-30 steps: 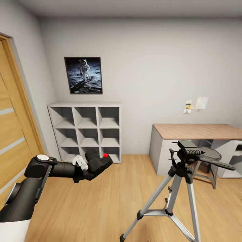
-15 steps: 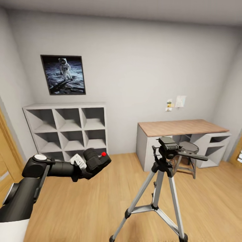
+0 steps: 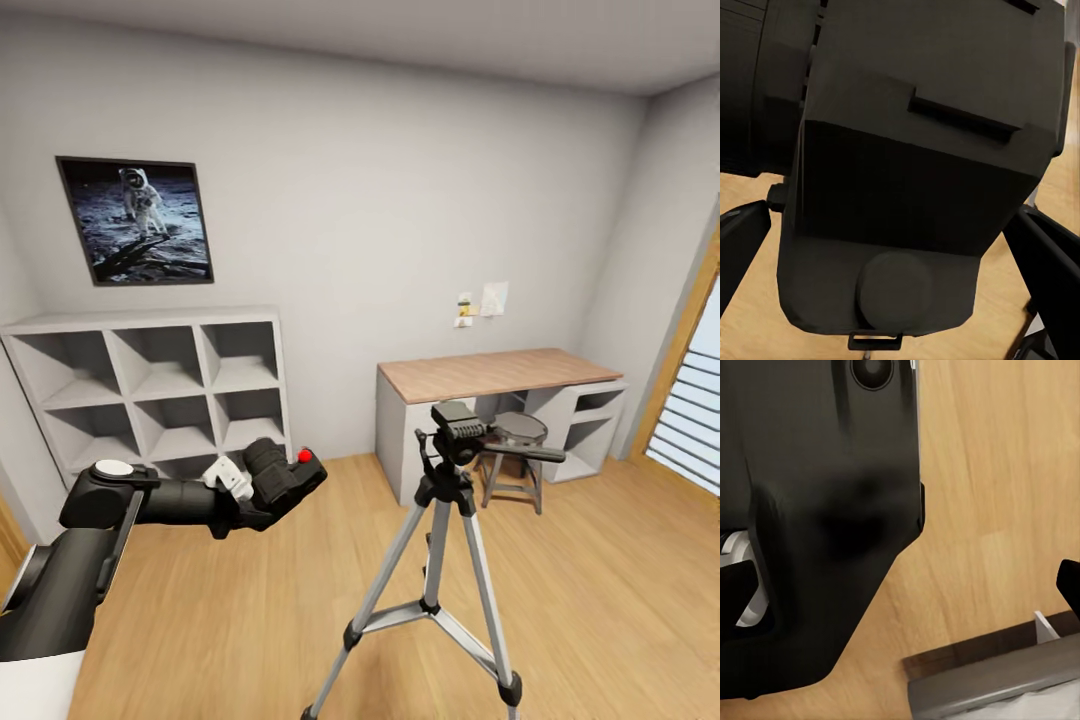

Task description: Attach the digital camera to the camera tripod in the bedroom.

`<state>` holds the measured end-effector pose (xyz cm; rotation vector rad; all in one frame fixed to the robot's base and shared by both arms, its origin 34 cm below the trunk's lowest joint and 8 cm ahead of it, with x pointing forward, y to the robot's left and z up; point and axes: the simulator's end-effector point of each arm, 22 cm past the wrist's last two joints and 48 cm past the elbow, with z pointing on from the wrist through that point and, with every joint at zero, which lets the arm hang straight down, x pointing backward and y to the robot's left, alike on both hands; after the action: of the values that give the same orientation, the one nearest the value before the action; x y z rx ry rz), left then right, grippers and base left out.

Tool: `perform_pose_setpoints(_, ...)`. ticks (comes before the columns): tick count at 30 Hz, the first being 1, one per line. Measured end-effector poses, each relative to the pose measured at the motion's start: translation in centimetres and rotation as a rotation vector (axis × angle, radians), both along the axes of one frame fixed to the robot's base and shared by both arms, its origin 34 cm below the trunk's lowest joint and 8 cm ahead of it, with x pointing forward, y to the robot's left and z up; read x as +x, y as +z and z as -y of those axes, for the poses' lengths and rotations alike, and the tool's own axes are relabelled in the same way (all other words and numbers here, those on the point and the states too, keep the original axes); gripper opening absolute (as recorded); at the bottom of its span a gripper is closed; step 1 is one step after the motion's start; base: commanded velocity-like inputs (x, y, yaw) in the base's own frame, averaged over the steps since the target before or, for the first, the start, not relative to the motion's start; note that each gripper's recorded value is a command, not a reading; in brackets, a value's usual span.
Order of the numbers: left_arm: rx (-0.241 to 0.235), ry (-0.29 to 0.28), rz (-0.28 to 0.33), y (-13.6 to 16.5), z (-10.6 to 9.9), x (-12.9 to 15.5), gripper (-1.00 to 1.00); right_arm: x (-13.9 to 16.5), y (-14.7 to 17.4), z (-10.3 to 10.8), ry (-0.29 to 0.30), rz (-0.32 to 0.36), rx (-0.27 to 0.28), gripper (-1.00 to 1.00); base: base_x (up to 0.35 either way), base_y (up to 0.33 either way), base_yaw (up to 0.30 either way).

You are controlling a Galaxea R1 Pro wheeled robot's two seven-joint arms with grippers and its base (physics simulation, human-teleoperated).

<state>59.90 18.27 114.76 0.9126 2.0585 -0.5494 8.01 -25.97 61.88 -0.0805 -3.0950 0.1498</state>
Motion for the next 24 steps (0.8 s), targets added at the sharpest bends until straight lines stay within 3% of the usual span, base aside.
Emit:
perform_pose_setpoints(6,-0.011,0.027,0.025,1.0,-1.0,0.3,-1.0,0.0,0.0,0.1,0.0,0.002,-0.001,1.0,0.145,0.086,-0.02)
perform_pose_setpoints(18,-0.016,0.038,0.033,1.3,-1.4,0.4,-1.0,0.0,0.0,0.2,0.001,0.003,-0.003,1.0,0.278,0.08,-0.003)
perform_pose_setpoints(24,-0.017,0.039,0.032,1.3,-1.4,0.4,-1.0,0.0,0.0,0.2,-0.001,0.002,-0.003,1.0,0.098,0.008,0.0)
